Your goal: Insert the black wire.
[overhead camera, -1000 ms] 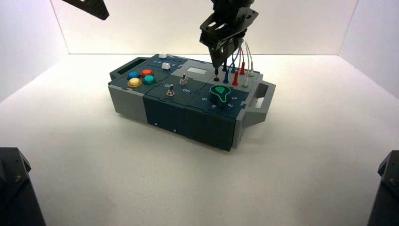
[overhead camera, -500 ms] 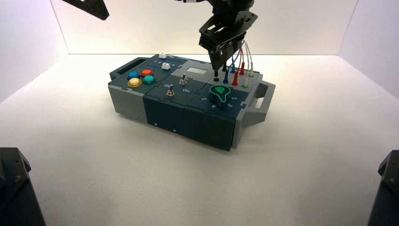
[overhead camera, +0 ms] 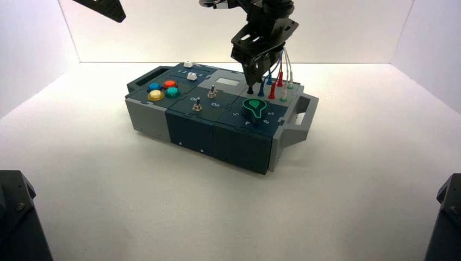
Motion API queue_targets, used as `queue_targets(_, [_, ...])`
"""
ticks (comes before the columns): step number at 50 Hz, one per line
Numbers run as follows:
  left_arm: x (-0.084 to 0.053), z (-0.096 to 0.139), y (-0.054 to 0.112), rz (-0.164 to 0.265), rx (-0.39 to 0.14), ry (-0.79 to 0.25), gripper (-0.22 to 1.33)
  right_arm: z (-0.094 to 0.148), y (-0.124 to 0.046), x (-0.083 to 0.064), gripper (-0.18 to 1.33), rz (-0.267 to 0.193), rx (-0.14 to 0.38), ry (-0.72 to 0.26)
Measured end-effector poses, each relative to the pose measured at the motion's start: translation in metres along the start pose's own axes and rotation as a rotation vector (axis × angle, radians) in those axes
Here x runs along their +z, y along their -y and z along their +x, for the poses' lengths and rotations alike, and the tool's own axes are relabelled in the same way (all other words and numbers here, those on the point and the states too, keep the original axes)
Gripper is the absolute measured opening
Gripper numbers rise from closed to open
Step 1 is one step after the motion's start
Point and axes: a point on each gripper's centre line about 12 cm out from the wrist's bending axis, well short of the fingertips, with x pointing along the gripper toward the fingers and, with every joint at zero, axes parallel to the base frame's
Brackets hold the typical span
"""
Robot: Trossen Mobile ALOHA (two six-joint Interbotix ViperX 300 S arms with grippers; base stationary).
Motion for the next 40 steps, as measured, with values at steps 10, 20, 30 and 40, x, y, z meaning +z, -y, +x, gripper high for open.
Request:
queue_targets(10, [0.0, 0.0, 0.0, 0.001, -0.001, -0.003, -0.16, 0.0, 0.0, 0.0, -0.04, 0.0, -0.001, 0.001])
queue_targets(20, [0.0, 0.0, 0.0, 0.0, -0.002, -0.003, -0.16, -0.001, -0.001, -0.004, 0.18, 0.0, 0.002, -0.014])
queue_targets(30, [0.0, 0.0, 0.0, 0.001, -0.001, -0.003, -0.16, -0.004, -0.002, -0.006, 0.48, 0.0, 0.004, -0.024])
queue_targets(40, [0.0, -0.001, 0.0, 0.001, -0.001, 0.0, -0.16, -0.012, -0.002, -0.007, 0.7, 0.001, 0.006, -0.038])
